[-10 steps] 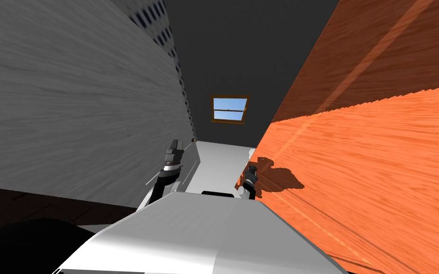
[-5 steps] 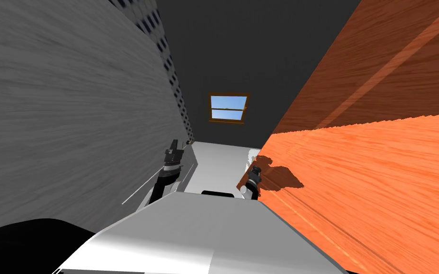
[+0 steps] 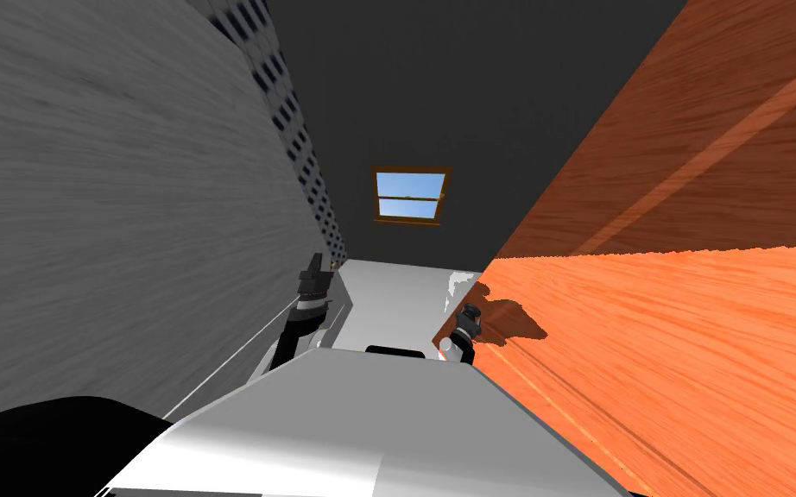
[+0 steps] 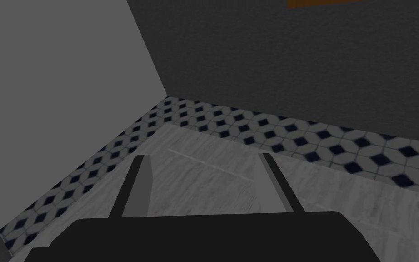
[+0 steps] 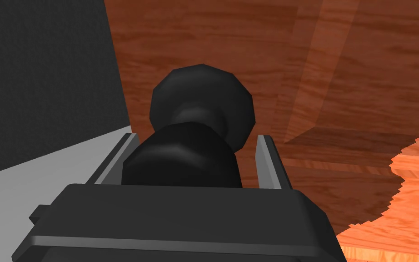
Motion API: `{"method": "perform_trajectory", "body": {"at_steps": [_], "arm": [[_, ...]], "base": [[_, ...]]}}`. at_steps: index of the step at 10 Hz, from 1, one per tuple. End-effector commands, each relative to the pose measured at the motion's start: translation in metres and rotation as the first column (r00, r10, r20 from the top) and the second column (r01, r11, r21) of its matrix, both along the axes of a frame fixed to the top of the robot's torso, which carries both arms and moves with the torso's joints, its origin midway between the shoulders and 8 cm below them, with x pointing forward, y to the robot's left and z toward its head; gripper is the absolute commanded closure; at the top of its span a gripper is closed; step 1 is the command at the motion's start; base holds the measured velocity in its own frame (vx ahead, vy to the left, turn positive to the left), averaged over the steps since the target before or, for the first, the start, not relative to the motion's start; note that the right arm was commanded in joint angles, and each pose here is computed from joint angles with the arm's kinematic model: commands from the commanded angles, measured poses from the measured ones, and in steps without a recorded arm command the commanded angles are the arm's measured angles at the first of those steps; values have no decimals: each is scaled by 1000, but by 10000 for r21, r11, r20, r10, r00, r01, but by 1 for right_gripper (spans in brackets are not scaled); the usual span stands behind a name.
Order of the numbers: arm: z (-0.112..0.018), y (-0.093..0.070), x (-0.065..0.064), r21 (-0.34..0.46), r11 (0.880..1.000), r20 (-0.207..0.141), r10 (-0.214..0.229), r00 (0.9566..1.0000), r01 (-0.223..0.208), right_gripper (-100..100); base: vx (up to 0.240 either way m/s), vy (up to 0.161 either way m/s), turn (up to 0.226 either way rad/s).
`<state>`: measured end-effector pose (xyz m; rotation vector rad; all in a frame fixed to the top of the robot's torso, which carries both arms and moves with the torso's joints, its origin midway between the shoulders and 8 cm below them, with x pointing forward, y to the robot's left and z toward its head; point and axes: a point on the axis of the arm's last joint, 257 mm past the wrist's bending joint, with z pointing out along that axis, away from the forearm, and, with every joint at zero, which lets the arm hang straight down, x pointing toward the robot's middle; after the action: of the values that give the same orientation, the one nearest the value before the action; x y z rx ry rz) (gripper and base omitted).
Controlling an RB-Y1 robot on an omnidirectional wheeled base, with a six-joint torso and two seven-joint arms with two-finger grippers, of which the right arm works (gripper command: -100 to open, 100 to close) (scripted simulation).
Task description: Push the door open
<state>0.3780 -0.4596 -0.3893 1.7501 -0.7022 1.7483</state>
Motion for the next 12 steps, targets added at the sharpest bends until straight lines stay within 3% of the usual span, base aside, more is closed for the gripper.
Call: {"method": "perform_trajectory", "body": {"at_steps": [1, 5, 10, 11, 12], "arm": [[5, -23, -13, -143, 9984, 82, -547, 9985, 548, 100], [3, -43, -30, -19, 9920, 113, -1262, 9919, 1262, 100], [-2, -59, -51, 233, 9783, 115, -2060, 9785, 2057, 100], [-5, -55, -49, 241, 9809, 32, -1934, 9811, 1933, 100], [-4, -67, -58, 212, 9742, 65, -2249, 9744, 2247, 100]], "base": [[222, -57, -94], [208, -47, -67], [219, -24, -67], [82, -21, -27], [132, -67, -42]]}}
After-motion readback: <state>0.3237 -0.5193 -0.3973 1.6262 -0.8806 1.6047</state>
